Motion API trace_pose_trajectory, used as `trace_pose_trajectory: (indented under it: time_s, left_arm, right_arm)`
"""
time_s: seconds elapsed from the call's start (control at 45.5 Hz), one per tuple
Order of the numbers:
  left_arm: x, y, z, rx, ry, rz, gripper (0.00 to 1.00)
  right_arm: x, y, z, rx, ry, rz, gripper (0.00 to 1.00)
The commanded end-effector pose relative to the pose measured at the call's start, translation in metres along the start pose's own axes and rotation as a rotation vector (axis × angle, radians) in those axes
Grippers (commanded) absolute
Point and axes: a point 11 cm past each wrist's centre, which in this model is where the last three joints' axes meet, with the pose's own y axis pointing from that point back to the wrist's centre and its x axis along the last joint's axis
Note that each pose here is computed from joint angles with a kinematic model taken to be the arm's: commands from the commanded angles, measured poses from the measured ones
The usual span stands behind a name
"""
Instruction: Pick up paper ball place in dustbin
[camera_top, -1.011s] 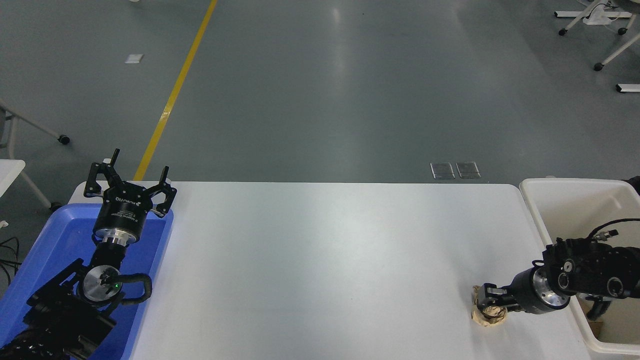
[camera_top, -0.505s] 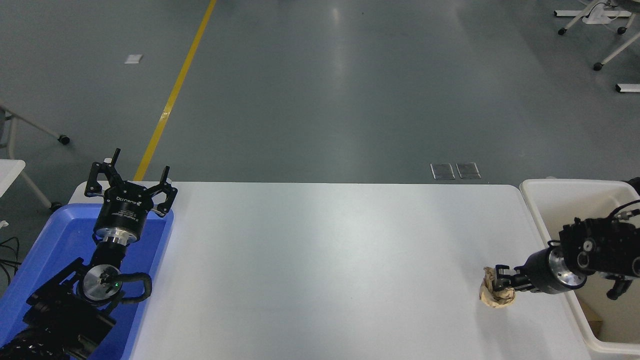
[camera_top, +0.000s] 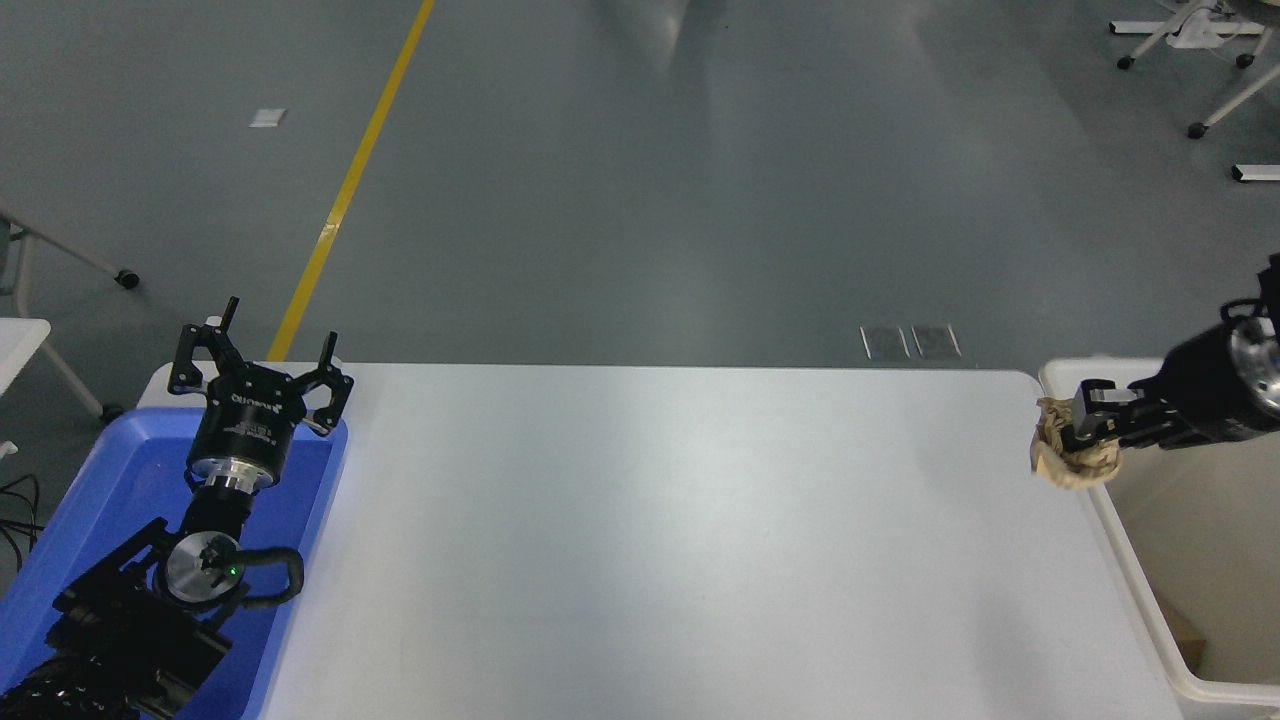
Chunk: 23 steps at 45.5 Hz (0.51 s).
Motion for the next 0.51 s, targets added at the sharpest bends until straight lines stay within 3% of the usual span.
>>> trace_pose_trajectory:
  time_s: [0.0,0.484]
  left_arm:
    - [0.000,0.000,0.000,0.000,0.000,0.001,1.00]
    - [0.000,0.000,0.000,-0.001,0.000,0.001,1.00]
  right_arm:
    - [0.007,0.049,-0.008,-0.051,0.024,0.046,0.00]
    - [0.013,0.054,0.025,-0.144,0.017,0.063,0.00]
